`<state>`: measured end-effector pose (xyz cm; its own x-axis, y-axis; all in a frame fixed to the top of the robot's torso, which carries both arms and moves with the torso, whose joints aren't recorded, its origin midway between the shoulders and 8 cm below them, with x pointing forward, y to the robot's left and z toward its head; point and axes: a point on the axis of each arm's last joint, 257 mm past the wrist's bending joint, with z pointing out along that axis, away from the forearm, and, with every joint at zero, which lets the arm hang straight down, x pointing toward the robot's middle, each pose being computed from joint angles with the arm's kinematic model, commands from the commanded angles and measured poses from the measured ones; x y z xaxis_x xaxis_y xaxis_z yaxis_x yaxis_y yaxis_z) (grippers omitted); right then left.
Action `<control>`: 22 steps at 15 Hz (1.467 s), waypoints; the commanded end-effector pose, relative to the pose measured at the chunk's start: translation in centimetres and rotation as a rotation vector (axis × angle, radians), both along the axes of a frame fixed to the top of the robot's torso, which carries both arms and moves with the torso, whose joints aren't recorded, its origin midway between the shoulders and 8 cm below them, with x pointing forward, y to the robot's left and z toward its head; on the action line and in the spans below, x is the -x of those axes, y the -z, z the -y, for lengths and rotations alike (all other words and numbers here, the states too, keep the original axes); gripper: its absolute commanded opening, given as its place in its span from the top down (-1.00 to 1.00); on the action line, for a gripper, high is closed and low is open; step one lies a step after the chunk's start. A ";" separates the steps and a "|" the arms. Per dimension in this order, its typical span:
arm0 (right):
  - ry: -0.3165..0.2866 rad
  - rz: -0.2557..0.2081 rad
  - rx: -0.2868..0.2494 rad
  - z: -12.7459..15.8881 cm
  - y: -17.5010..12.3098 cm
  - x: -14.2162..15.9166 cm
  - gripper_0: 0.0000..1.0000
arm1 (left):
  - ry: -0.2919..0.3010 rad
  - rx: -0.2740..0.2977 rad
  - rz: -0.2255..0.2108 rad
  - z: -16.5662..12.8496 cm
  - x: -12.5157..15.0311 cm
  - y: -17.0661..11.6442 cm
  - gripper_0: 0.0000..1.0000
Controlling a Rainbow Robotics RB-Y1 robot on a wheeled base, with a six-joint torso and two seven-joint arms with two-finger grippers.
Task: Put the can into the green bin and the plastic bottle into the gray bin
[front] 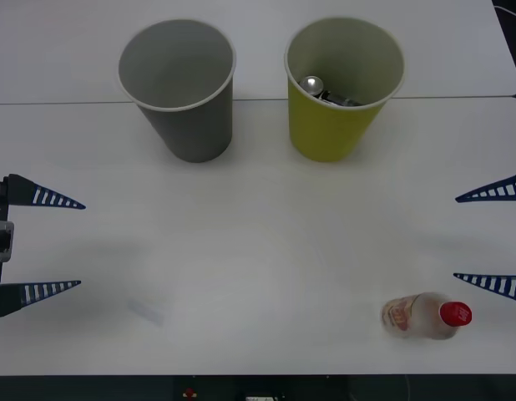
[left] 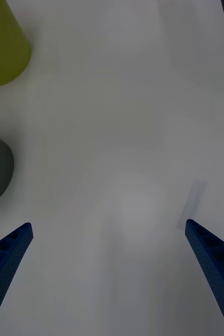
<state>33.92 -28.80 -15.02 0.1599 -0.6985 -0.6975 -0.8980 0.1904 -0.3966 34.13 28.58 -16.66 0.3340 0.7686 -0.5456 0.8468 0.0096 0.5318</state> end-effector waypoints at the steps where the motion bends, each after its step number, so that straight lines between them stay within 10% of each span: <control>1: -0.009 -0.047 -0.014 1.5 0.0 0.8 -1.00 | 0.000 0.000 0.000 0.0 0.0 0.0 -1.00; 12: -0.089 -0.076 0.064 10.0 2.9 4.1 -1.00 | 0.000 0.000 0.000 0.0 0.0 0.0 -1.00; 22: -0.081 -0.101 -0.148 8.0 8.7 5.5 -1.00 | 0.000 0.000 0.000 0.0 0.0 0.0 -1.00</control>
<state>28.38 -37.11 -23.47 0.1378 -0.5853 -0.7990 -0.9466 0.1595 -0.2801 34.13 28.58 -16.66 0.3340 0.7686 -0.5456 0.8468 0.0096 0.5318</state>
